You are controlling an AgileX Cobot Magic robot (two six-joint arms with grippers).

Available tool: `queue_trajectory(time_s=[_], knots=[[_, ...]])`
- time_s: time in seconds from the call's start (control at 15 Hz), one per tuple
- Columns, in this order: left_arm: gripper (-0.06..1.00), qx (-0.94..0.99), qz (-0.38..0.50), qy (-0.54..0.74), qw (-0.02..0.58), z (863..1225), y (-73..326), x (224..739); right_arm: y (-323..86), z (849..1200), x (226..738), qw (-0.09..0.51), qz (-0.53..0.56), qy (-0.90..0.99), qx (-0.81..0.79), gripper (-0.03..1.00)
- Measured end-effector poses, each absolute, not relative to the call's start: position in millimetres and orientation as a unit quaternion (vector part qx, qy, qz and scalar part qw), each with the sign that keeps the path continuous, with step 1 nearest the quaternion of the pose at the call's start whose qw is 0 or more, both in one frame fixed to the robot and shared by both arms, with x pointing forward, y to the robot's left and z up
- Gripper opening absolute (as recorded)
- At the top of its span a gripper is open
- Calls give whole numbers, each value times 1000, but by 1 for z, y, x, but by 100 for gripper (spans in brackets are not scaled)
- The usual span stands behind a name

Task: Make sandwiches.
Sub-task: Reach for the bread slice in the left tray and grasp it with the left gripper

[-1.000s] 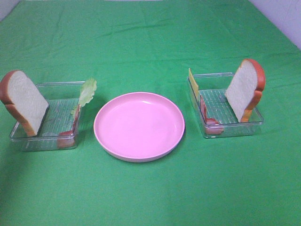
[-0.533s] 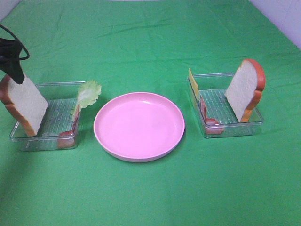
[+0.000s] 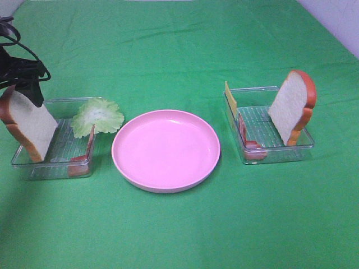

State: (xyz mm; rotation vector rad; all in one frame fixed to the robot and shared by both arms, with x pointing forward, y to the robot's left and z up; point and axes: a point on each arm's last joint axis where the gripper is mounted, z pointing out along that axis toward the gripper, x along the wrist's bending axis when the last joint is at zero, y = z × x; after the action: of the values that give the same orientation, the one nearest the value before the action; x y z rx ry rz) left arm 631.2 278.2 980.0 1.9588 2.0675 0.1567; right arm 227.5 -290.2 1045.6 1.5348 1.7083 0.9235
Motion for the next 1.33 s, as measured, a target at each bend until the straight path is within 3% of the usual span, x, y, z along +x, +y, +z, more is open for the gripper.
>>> queue_trajectory(time_s=[0.33, 0.6, 0.67, 1.33], knots=[[57, 679, 52, 719, 140, 968, 278, 636, -290, 1046, 228, 327, 353, 652, 586, 76], [25, 679, 53, 719, 141, 968, 278, 636, -290, 1046, 228, 327, 353, 652, 586, 76], [22, 678, 54, 719, 142, 968, 278, 636, -290, 1046, 228, 327, 353, 652, 586, 76], [22, 656, 31, 733, 177, 979, 272, 634, -290, 1046, 228, 327, 353, 652, 586, 76]])
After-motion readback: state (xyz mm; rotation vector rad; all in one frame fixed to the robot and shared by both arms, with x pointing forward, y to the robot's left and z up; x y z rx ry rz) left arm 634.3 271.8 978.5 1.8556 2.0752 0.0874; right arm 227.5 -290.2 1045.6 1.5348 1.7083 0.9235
